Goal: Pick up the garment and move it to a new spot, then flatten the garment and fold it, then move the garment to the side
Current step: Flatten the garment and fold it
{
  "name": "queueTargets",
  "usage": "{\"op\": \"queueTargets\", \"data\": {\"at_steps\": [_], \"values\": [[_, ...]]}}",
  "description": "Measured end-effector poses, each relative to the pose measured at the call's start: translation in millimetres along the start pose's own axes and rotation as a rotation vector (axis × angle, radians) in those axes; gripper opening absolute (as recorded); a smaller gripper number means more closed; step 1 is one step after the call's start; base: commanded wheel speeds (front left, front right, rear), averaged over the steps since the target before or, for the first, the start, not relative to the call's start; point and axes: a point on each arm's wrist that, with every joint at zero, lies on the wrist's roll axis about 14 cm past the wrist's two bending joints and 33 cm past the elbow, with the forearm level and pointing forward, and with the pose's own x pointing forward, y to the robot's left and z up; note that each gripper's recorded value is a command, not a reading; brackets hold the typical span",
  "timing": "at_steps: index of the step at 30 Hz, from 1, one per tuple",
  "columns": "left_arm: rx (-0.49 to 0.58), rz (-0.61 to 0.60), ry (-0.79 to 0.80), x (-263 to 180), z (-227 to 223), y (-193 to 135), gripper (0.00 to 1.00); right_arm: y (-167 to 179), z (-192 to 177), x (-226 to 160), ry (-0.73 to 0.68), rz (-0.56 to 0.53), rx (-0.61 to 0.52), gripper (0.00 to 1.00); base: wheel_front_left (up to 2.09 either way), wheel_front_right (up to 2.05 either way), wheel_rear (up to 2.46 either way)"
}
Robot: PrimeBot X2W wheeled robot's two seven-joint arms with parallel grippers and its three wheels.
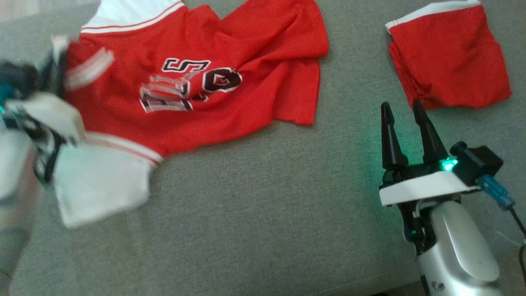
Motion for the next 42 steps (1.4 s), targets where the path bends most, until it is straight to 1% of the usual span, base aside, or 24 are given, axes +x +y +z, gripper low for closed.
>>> {"op": "queueTargets", "data": {"at_steps": [3, 6, 7, 8, 12, 15, 19, 25, 26, 31, 32, 33, 38, 42], "values": [[0.038, 0.032, -0.08, 15.9, 33.3, 14.1, 0.0, -0.6, 2.3, 6.2, -0.007, 0.002, -0.005, 1.0, 0.0, 0.0, 0.0], [0.065, 0.052, -0.116, 27.7, 50.9, 23.8, 0.0, -1.3, 3.9, 11.1, -0.011, 0.004, -0.011, 1.0, 0.0, 0.0, 0.0], [0.064, 0.058, -0.116, 30.9, 53.0, 26.0, 0.28, -2.1, 3.9, 12.1, -0.012, 0.003, -0.012, 1.0, 0.0, 0.0, 0.0], [0.063, 0.065, -0.108, 33.6, 52.6, 28.2, 1.0, -2.8, 3.5, 12.6, -0.011, 0.0, -0.01, 1.0, 0.0, 0.0, 0.0], [0.065, 0.082, -0.066, 34.7, 43.8, 34.2, 1.0, -1.5, 3.1, 13.3, -0.01, 0.004, -0.007, 1.0, 0.0, 0.0, 0.0], [0.055, 0.089, -0.076, 29.3, 42.6, 34.6, 1.0, 2.8, 6.0, 14.1, -0.019, 0.016, -0.005, 1.0, 0.0, 0.0, 0.0], [0.025, 0.108, -0.133, 14.7, 48.0, 38.6, 1.0, 9.9, 13.4, 14.9, -0.039, 0.035, -0.001, 1.0, 0.0, 0.0, 0.0], [-0.072, 0.135, -0.214, -18.9, 51.7, 35.1, 1.0, 23.7, 30.9, 14.7, -0.087, 0.071, -0.003, 1.0, 0.0, 0.0, 0.0], [-0.072, 0.135, -0.214, -18.9, 51.7, 35.1, 1.0, 23.7, 30.9, 14.7, -0.087, 0.071, -0.003, 1.0, 0.0, 0.0, 0.0], [-0.152, 0.152, -0.285, -57.4, 52.0, 20.5, 1.0, 35.7, 32.5, 5.4, -0.092, 0.099, -0.005, 1.0, 0.0, 0.0, 0.0], [-0.2, 0.177, -0.314, -75.8, 48.8, 15.2, 1.0, 41.4, 29.1, 0.8, -0.082, 0.113, -0.001, 1.0, 0.0, 0.0, 0.0], [-0.219, 0.186, -0.323, -85.4, 45.2, 12.0, 1.0, 44.6, 28.4, -1.2, -0.08, 0.121, 0.001, 1.0, 0.0, 0.0, 0.0], [-0.289, 0.244, -0.361, -132.1, 27.0, -0.7, 1.0, 59.8, 31.5, -7.2, -0.088, 0.163, -0.007, 1.0, 0.0, 0.0, 0.0], [-0.354, 0.278, -0.419, -159.1, 29.1, -10.4, 1.0, 66.5, 32.0, -11.5, -0.09, 0.181, -0.011, 1.0, 0.0, 0.0, 0.0]]}}
